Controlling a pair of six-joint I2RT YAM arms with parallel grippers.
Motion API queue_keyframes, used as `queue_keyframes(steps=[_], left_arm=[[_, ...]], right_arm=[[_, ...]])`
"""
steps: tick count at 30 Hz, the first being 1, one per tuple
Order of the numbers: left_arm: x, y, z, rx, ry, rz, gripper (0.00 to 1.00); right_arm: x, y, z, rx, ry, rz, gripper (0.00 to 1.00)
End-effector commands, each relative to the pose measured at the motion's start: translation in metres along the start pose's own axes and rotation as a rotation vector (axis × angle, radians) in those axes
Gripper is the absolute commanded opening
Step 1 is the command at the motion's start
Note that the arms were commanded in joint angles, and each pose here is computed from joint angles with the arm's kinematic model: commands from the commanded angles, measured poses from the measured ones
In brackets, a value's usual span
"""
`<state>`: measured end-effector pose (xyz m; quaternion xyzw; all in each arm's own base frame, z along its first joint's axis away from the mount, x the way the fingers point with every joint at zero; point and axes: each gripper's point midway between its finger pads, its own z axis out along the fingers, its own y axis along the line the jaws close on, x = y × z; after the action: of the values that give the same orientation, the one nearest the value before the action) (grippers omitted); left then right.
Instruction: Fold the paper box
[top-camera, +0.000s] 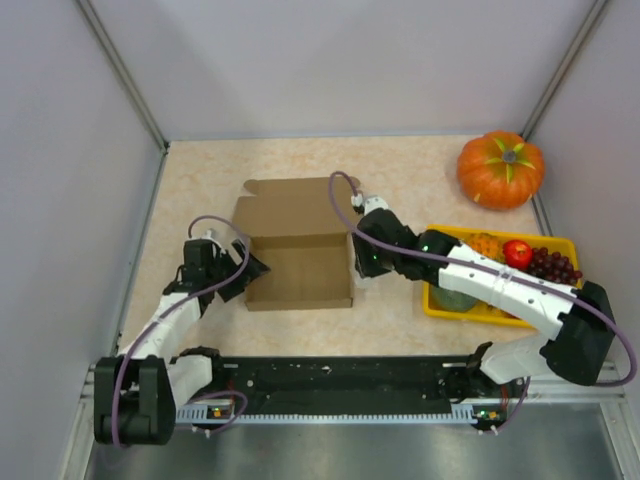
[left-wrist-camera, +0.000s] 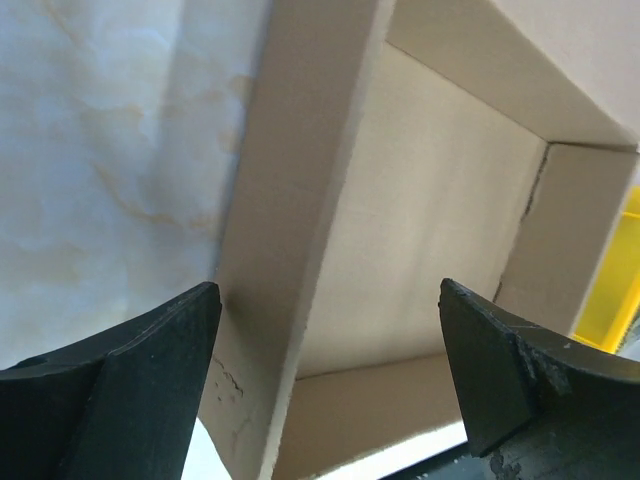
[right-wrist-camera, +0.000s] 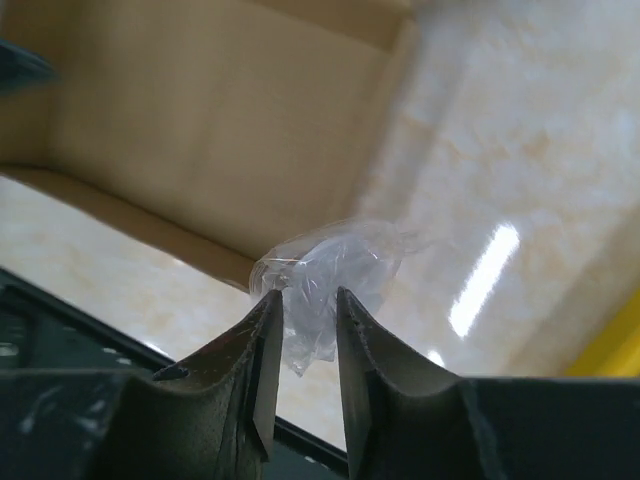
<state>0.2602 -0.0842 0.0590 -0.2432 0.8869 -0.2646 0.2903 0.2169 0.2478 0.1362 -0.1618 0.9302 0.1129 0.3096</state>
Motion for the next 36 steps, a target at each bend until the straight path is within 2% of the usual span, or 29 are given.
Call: queue_keyframes(steps=[1, 2, 4, 5, 6, 7, 8, 9, 10, 11, 12, 13, 14, 15, 16, 17, 18, 19, 20, 21, 22, 24, 28, 31, 34, 36], left_arm=[[-0.014, -0.036, -0.026, 0.149, -0.085, 0.022, 0.95], [-0.023, -0.039, -0.034, 0.141, -0.123, 0.042, 0.97], [-0.042, -0.039, -0.048, 0.106, -0.219, 0.048, 0.98], [-0.060, -0.050, -0.060, 0.118, -0.271, 0.062, 0.98], [-0.070, -0.053, -0.066, 0.118, -0.292, 0.049, 0.98], [-0.073, -0.059, -0.066, 0.134, -0.262, 0.036, 0.98], [-0.092, -0.076, -0.077, 0.168, -0.289, 0.038, 0.98], [-0.104, -0.078, -0.077, 0.162, -0.293, 0.023, 0.98], [-0.113, -0.075, -0.065, 0.139, -0.264, 0.001, 0.98], [-0.134, -0.087, -0.070, 0.157, -0.295, 0.011, 0.98], [-0.148, -0.084, -0.068, 0.142, -0.307, -0.010, 0.98], [-0.158, -0.073, -0.052, 0.108, -0.282, -0.038, 0.98], [-0.181, -0.079, -0.052, 0.120, -0.332, -0.041, 0.98], [-0.193, -0.073, -0.048, 0.131, -0.336, -0.069, 0.98], [-0.201, -0.066, -0.028, 0.148, -0.302, -0.090, 0.98], [-0.221, -0.078, -0.025, 0.216, -0.332, -0.040, 0.95], [-0.223, -0.081, -0.018, 0.257, -0.281, -0.045, 0.95], [-0.224, -0.069, 0.007, 0.258, -0.216, -0.068, 0.90], [-0.238, -0.079, 0.011, 0.298, -0.213, -0.047, 0.86], [-0.238, -0.072, 0.030, 0.303, -0.168, -0.061, 0.84], [-0.248, -0.075, 0.034, 0.324, -0.193, -0.037, 0.83], [-0.261, -0.075, 0.047, 0.364, -0.234, -0.010, 0.82], [-0.262, -0.066, 0.064, 0.370, -0.228, -0.047, 0.78], [-0.258, -0.068, 0.060, 0.389, -0.253, -0.064, 0.78], [-0.236, -0.056, 0.057, 0.357, -0.231, -0.179, 0.78], [-0.235, -0.070, 0.038, 0.417, -0.269, -0.205, 0.79]], right_arm=[[-0.074, 0.075, -0.038, -0.319, -0.170, 0.000, 0.29], [-0.083, 0.090, -0.042, -0.378, -0.180, 0.003, 0.31], [-0.086, 0.122, -0.046, -0.527, -0.137, -0.015, 0.49], [-0.092, 0.134, -0.042, -0.558, -0.121, -0.026, 0.72], [-0.095, 0.134, -0.039, -0.562, -0.117, -0.029, 0.81], [-0.101, 0.128, -0.034, -0.546, -0.123, -0.021, 0.89], [-0.108, 0.120, -0.030, -0.537, -0.135, -0.008, 0.97], [-0.124, 0.095, -0.024, -0.533, -0.147, 0.046, 0.98], [-0.136, 0.083, -0.022, -0.542, -0.170, 0.079, 0.99], [-0.145, 0.071, -0.020, -0.546, -0.186, 0.112, 0.99], [-0.157, 0.055, -0.016, -0.547, -0.212, 0.141, 0.99], [-0.175, 0.021, -0.006, -0.494, -0.254, 0.201, 0.99], [-0.190, 0.001, -0.003, -0.471, -0.279, 0.240, 0.99], [-0.191, -0.010, 0.018, -0.482, -0.239, 0.269, 0.99], [-0.201, -0.042, 0.031, -0.445, -0.252, 0.323, 0.99], [-0.218, -0.053, 0.035, -0.436, -0.274, 0.342, 0.99], [-0.219, -0.058, 0.050, -0.457, -0.245, 0.358, 0.99], [-0.213, -0.068, 0.081, -0.460, -0.187, 0.395, 0.99], [-0.231, -0.079, 0.088, -0.469, -0.213, 0.426, 0.96], [-0.236, -0.083, 0.099, -0.479, -0.214, 0.435, 0.95], [-0.230, -0.089, 0.126, -0.469, -0.178, 0.456, 0.94], [-0.255, -0.098, 0.135, -0.459, -0.232, 0.460, 0.91], [-0.265, -0.118, 0.178, -0.430, -0.242, 0.530, 0.85], [-0.269, -0.120, 0.205, -0.467, -0.252, 0.590, 0.78], [-0.265, -0.112, 0.233, -0.551, -0.221, 0.632, 0.63], [-0.262, -0.107, 0.247, -0.582, -0.198, 0.664, 0.56]])
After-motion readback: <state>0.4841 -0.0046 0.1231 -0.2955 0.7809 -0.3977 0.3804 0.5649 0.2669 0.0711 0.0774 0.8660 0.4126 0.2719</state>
